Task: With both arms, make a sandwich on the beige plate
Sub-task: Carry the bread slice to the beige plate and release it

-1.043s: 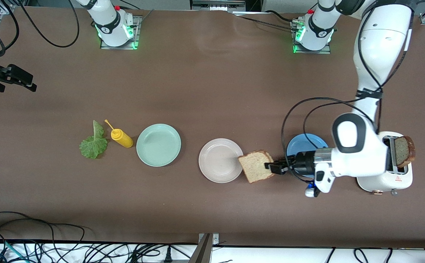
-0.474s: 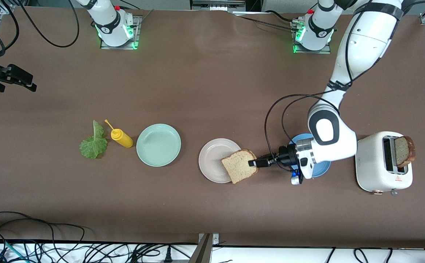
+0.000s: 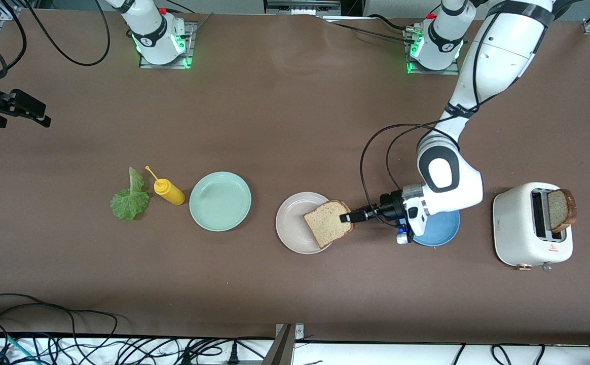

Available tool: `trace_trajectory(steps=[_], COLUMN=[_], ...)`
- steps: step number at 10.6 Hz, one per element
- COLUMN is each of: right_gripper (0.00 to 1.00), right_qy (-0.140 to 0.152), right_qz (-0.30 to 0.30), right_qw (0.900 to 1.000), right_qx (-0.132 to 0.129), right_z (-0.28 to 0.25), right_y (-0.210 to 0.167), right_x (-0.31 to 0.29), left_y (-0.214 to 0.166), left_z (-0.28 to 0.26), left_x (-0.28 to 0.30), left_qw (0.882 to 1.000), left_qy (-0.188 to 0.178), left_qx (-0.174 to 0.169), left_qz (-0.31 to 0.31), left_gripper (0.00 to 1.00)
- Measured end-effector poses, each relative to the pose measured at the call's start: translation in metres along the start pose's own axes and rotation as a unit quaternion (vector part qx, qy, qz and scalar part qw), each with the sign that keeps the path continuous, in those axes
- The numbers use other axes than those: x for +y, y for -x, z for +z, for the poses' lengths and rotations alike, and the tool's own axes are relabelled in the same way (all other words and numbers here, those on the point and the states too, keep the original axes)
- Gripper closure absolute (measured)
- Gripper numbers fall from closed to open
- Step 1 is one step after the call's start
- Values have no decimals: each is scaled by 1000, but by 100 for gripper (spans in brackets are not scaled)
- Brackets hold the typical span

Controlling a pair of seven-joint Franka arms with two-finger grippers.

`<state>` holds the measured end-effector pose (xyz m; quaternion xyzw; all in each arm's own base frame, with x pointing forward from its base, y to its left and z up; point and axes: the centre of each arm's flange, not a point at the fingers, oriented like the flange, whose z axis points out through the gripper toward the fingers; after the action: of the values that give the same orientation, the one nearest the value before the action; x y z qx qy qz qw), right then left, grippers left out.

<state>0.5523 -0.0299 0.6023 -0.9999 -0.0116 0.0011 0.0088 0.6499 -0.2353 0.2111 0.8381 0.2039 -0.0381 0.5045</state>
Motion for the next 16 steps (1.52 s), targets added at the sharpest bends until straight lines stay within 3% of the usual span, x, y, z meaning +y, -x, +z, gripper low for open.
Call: trace_trajectory(steps=[5, 9, 16], right_gripper=[0, 0, 0], right_qy=[0, 0, 0], right_qz=[0, 0, 0], right_qw=[1000, 1000, 1000], right_qx=[0, 0, 0], right_z=[0, 0, 0], right_y=[0, 0, 0], right_x=[0, 0, 0], left_y=[14, 18, 14], left_z=[24, 34, 32], left_x=[-12, -16, 4], left_qw=[1000, 1000, 999], left_qy=[-21, -23, -18], left_qx=[13, 15, 46], left_qz=[-5, -10, 3], left_gripper=[89, 89, 90])
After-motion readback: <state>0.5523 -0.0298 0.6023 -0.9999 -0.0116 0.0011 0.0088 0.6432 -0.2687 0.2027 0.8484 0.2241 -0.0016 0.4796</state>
